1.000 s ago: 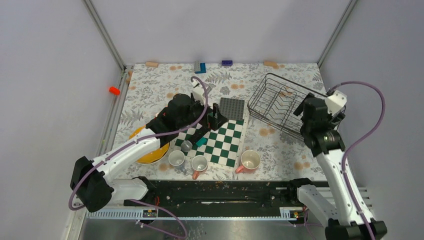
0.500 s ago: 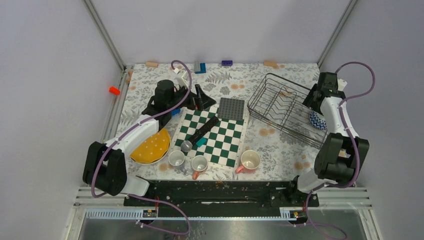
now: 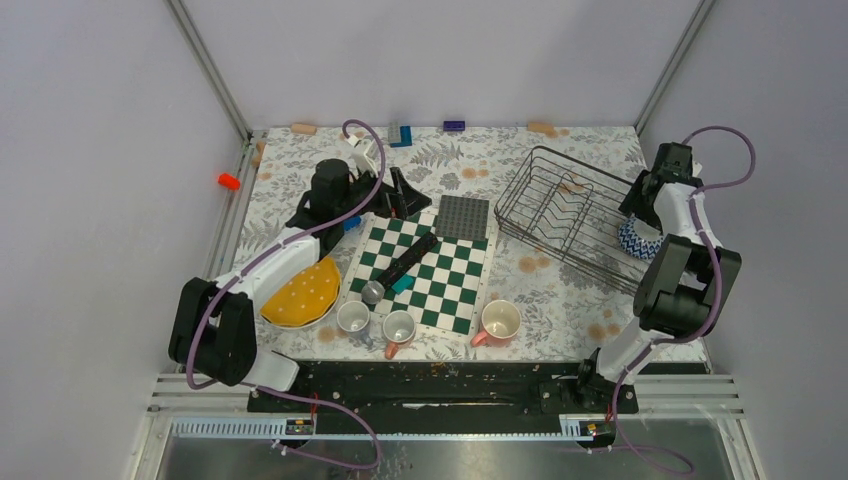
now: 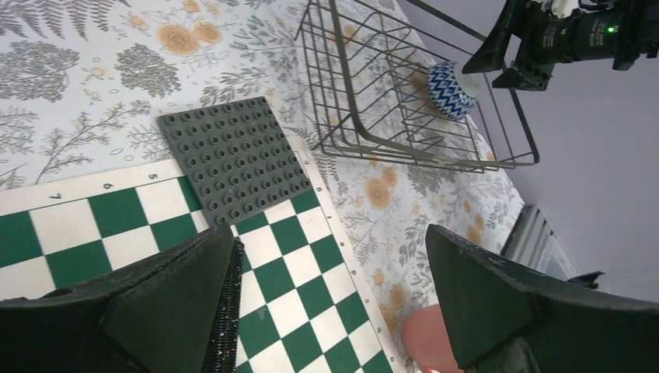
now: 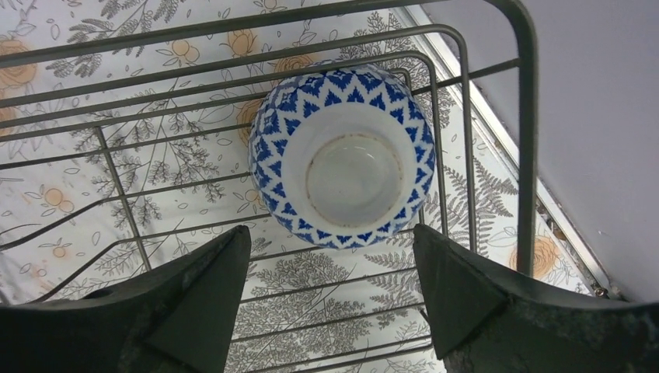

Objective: Unload the mixed dishes from the dish rack
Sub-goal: Pick up the bowl from the dish rack.

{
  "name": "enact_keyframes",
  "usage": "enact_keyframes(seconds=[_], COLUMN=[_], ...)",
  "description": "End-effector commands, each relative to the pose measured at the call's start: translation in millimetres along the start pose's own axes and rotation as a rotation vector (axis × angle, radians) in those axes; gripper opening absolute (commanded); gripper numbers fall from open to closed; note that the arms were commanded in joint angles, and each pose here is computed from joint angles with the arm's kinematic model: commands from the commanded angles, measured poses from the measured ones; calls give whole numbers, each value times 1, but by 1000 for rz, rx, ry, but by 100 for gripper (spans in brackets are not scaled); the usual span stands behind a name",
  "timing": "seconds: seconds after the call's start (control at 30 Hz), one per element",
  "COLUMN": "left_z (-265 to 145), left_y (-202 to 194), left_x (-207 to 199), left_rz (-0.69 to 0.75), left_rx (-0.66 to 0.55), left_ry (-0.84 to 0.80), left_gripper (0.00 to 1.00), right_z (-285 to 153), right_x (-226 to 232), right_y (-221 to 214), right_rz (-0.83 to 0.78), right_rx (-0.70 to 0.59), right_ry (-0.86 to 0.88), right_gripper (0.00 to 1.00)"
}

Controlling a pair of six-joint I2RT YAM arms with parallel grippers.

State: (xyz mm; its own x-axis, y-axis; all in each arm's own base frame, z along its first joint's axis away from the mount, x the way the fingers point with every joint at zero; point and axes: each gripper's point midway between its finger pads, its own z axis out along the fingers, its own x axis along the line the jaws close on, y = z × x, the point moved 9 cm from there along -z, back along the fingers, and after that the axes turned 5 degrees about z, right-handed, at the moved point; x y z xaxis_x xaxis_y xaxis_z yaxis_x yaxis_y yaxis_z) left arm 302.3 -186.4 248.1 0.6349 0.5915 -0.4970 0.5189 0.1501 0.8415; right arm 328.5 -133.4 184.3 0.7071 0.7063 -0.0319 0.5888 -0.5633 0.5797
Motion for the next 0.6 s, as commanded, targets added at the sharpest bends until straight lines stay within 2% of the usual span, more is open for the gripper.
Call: enact_keyframes(seconds=[0.0,0.4,0.57], left_z=[3,9,12], left_y=[10,5,4], left_x=[10,18,18], left_rz=[61,72,72], left_rx=[-57,-27,-18], left_ry=[69,86,64], left_gripper=[99,99,99], right_z=[9,34,35], right_x=[1,5,11], right_y=[7,3,-4], right_rz=[-26,-69,-91], right_rx=[-10,33,59], right_ry=[21,32,133], right_gripper=[82,75,67])
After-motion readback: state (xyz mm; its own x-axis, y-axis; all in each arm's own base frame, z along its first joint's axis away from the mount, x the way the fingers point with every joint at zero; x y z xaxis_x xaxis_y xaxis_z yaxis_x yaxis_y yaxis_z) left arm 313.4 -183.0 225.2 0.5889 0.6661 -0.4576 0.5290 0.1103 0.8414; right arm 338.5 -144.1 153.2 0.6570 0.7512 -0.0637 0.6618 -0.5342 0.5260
